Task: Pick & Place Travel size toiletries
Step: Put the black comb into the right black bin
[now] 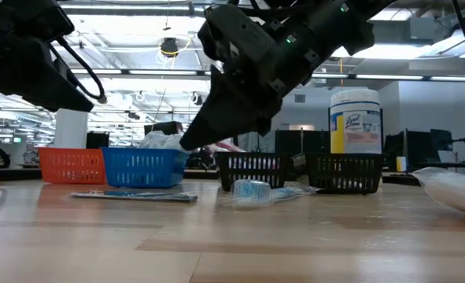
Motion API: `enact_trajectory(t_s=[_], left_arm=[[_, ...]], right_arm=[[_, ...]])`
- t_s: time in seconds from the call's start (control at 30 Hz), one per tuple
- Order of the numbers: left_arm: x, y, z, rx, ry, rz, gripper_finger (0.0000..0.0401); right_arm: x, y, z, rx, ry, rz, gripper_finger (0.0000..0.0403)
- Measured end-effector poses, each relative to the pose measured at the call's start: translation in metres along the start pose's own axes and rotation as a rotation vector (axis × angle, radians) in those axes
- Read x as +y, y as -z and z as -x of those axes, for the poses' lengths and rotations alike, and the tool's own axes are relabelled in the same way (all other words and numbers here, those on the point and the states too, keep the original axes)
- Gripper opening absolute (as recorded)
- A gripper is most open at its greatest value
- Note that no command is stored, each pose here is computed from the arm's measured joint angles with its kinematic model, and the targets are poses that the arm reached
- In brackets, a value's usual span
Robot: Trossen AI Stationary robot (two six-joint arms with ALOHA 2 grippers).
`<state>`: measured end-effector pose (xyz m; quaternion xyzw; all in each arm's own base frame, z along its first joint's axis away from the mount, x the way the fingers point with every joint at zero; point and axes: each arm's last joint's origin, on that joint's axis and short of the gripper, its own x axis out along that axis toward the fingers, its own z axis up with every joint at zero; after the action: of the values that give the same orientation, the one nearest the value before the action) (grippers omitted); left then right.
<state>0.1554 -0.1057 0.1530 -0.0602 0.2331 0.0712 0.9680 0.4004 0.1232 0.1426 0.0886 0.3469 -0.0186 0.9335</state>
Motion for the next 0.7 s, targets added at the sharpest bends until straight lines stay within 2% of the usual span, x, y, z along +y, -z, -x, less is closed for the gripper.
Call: enact_trajectory(t_s=[0.13,0.33,0.53,0.7], left_arm=[[-0.002,0.004,-0.004,0.076,0.081,-0.006,0.0001],[-0.005,0.008,-0.023,0.13,0.072,-0.034,0.0001],[-0.015,0.0,-0.035,0.131,0.062,-0.095,0.0001],[-0.013,-0.003,-0.039,0.136,0.056,-0.088,0.0001]], right_arm=[[0.001,-0.003,0.0,-0.031,-0.012,-0.007,0.0],[0.001,-0.006,0.0,-0.056,-0.014,-0.037,0.0],[0.005,-0.011,0.002,-0.067,0.074,-0.027,0.0],[0.01,-0.012,0.005,-0.066,0.118,-0.01,0.0]])
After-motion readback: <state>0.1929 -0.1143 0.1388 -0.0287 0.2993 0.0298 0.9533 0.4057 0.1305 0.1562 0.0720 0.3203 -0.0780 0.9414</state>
